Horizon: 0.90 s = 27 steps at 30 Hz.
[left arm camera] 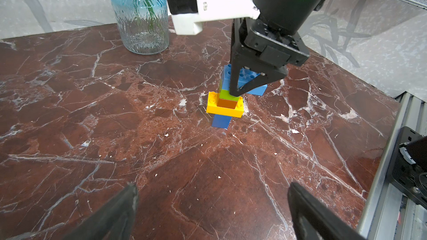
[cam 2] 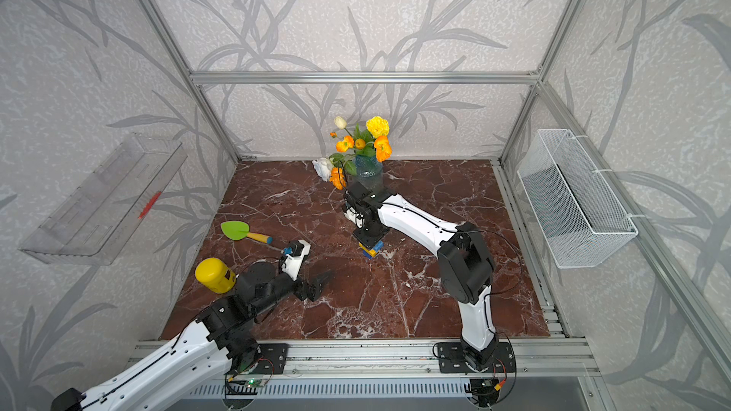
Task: Assemble the letter f with lego
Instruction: Assemble the lego brick with the lego brick, then adjust the lego brick at the center of the board.
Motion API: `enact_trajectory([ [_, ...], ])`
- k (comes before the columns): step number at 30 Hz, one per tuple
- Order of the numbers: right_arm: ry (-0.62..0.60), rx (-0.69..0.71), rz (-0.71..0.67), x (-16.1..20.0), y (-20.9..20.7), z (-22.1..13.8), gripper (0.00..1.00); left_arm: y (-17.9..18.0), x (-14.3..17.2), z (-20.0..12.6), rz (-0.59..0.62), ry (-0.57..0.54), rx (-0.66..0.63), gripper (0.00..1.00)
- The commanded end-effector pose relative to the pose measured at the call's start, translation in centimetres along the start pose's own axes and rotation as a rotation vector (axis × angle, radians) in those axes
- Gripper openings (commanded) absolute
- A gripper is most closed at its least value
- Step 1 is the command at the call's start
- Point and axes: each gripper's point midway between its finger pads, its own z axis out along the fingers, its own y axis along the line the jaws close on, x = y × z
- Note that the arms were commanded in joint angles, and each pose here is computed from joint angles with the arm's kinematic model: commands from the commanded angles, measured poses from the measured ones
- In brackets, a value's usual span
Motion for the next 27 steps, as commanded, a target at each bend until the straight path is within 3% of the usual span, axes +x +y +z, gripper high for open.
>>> enact_trajectory([
  [1, -0.017, 0.014, -0.002, 0.4, -0.4, -1.6, 0.44, -0.1, -0.3, 0.1, 0.010, -0.011, 0.005, 0.99],
  [12, -0.031, -0.008, -0.004, 1.6, 0.0, -3.0, 0.47, -0.1, -0.3, 0.3, 0.009, -0.002, 0.005, 0.99],
  [27, -0.009, -0.009, -0.006, 2.7, 0.1, -2.4, 0.47, -0.1, -0.2, 0.3, 0.008, 0.002, 0.007, 0.99],
])
